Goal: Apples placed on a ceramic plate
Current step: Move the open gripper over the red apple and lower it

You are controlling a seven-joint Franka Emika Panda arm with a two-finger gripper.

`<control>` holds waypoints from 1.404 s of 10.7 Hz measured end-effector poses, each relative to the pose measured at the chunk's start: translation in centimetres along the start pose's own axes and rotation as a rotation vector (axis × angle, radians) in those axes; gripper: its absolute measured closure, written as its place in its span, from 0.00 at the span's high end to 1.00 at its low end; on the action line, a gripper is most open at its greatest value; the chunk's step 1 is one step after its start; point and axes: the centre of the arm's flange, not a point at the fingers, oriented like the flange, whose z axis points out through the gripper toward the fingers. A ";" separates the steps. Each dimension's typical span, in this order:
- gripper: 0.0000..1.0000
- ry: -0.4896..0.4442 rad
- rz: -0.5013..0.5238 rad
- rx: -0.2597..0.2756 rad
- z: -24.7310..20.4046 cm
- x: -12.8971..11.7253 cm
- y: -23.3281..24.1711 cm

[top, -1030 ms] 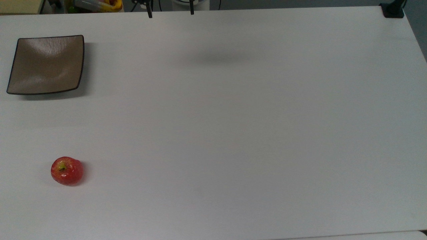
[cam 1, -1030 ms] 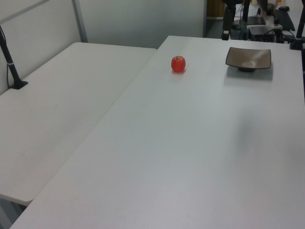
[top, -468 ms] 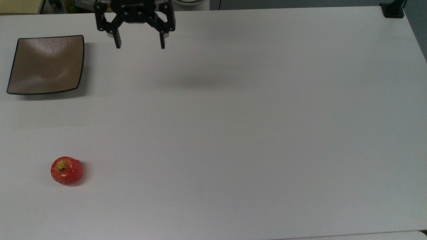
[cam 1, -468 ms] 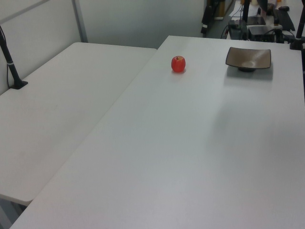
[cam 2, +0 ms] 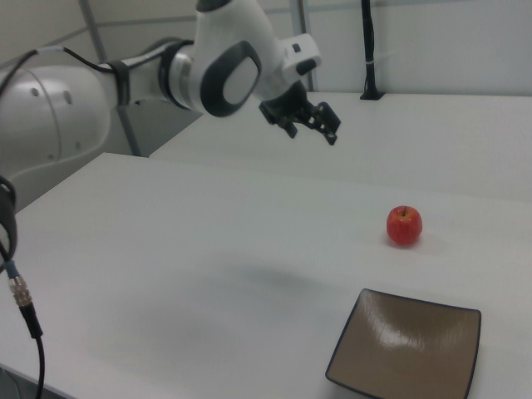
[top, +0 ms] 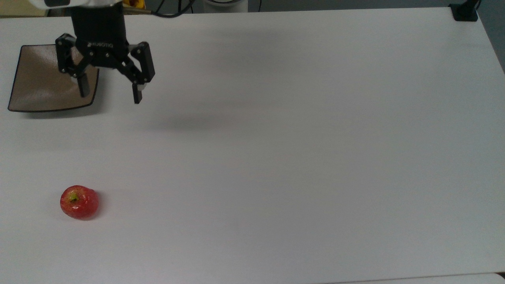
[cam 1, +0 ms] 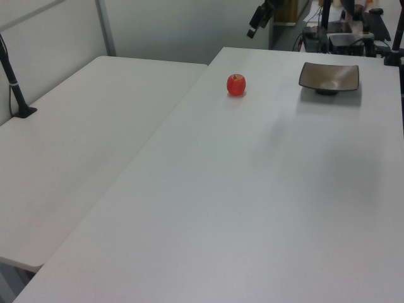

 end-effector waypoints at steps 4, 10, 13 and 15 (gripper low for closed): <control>1.00 0.127 0.042 -0.063 7.0 1.1 4.3; 1.00 0.234 0.052 -0.132 18.5 0.7 7.9; 1.00 0.278 0.058 -0.148 22.5 -0.5 8.4; 1.00 0.289 0.058 -0.150 24.2 -1.2 8.3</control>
